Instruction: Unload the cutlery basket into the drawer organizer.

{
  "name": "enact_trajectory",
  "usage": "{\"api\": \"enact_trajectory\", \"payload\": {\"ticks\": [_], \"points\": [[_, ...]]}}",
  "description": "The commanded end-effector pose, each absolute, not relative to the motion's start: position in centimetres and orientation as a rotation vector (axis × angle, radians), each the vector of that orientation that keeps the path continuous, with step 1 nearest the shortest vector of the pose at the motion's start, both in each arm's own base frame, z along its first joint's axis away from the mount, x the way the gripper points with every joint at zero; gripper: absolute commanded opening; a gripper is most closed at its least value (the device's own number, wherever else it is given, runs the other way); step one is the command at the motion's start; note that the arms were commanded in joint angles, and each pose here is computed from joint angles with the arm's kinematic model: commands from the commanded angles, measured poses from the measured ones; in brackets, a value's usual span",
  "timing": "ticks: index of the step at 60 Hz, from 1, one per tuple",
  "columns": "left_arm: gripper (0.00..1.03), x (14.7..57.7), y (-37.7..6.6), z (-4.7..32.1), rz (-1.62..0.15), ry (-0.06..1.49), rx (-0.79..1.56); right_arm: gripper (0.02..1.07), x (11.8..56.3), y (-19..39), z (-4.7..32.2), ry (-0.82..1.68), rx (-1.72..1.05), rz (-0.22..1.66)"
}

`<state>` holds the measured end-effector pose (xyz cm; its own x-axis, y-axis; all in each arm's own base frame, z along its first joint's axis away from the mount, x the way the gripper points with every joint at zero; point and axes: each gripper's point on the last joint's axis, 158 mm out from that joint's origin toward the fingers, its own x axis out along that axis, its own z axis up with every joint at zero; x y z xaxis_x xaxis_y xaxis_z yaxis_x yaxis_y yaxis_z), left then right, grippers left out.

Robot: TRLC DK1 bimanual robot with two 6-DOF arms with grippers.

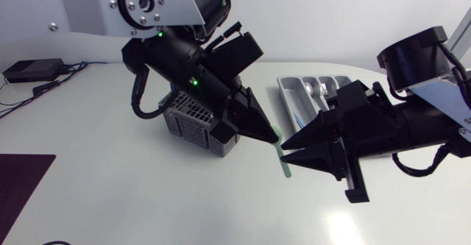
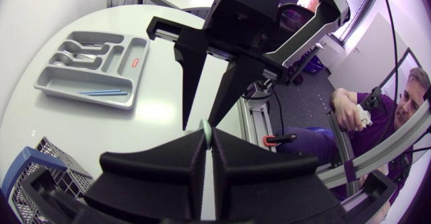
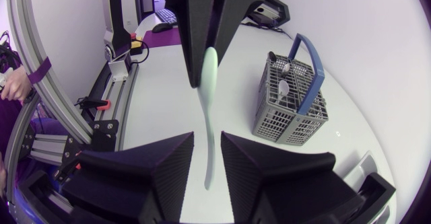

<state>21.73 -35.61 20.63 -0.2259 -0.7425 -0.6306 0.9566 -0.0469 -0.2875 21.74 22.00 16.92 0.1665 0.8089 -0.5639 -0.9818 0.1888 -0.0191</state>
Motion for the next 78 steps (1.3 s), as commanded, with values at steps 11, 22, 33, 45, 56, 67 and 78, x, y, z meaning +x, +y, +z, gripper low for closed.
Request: {"api": "enact_trajectory", "payload": {"ticks": [11, 22, 33, 45, 56, 67, 78], "points": [[0.03, 21.2, -36.1, 20.9, -1.678, 0.776, 0.367, 0.3, 21.4, 22.8, 17.2, 0.464, -0.439, 1.374], [0.03, 21.1, -36.1, 20.7, -1.681, 0.781, 0.365, 0.21, 21.7, 22.9, 16.8, 0.475, -0.428, 1.369], [0.03, 21.0, -36.1, 20.7, -1.685, 0.784, 0.363, 0.15, 21.7, 22.9, 16.6, 0.486, -0.423, 1.366], [0.04, 21.3, -36.2, 20.8, -1.676, 0.79, 0.35, 0.11, 21.3, 23.0, 17.0, 0.472, -0.426, 1.366], [0.65, 23.1, -35.8, 21.9, -1.629, 0.79, 0.3, 0.11, 20.7, 23.0, 16.8, 0.476, -0.43, 1.376], [0.97, 25.1, -35.6, 24.4, -1.594, 0.746, 0.205, 0.11, 20.4, 22.7, 16.4, 0.487, -0.438, 1.366], [0.98, 31.2, -33.3, 26.7, -1.404, 0.682, 0.076, 0.11, 21.6, 20.2, 15.7, 0.497, -0.477, 1.273]]}}
